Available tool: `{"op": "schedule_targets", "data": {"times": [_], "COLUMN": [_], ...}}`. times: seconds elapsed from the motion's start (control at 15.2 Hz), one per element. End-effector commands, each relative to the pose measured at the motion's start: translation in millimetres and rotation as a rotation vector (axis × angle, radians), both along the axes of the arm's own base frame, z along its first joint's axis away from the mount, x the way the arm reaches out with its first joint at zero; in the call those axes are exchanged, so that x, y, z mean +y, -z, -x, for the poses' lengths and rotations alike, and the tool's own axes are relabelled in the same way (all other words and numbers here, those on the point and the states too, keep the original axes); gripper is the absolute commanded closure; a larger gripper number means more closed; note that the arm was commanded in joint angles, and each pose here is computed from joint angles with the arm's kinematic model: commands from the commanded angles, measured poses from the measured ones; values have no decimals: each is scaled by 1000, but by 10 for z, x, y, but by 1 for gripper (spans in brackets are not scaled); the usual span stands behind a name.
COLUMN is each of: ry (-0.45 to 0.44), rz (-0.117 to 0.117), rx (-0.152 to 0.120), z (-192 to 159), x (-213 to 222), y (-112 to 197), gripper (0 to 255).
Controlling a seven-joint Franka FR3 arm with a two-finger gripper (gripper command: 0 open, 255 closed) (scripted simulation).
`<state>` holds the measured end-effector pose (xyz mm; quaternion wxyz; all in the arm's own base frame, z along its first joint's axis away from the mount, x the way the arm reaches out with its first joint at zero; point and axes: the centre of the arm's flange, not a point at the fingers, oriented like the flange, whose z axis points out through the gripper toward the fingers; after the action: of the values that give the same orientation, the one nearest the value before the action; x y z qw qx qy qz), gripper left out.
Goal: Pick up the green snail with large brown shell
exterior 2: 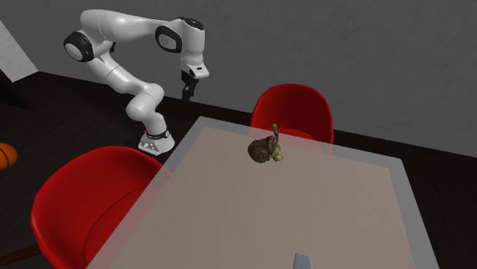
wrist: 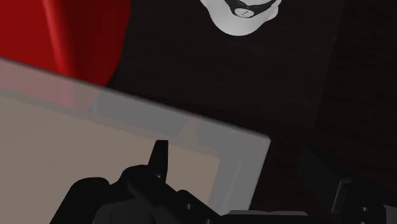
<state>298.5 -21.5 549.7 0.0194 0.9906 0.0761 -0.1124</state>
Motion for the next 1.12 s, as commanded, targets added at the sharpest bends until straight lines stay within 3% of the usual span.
{"op": "schedule_targets", "data": {"times": [0.0, 1.06], "ry": [0, -147], "rz": [0, 129], "rx": [0, -123], "z": [0, -1824], "x": [0, -300], "y": [0, 28], "gripper": [0, 0]}}
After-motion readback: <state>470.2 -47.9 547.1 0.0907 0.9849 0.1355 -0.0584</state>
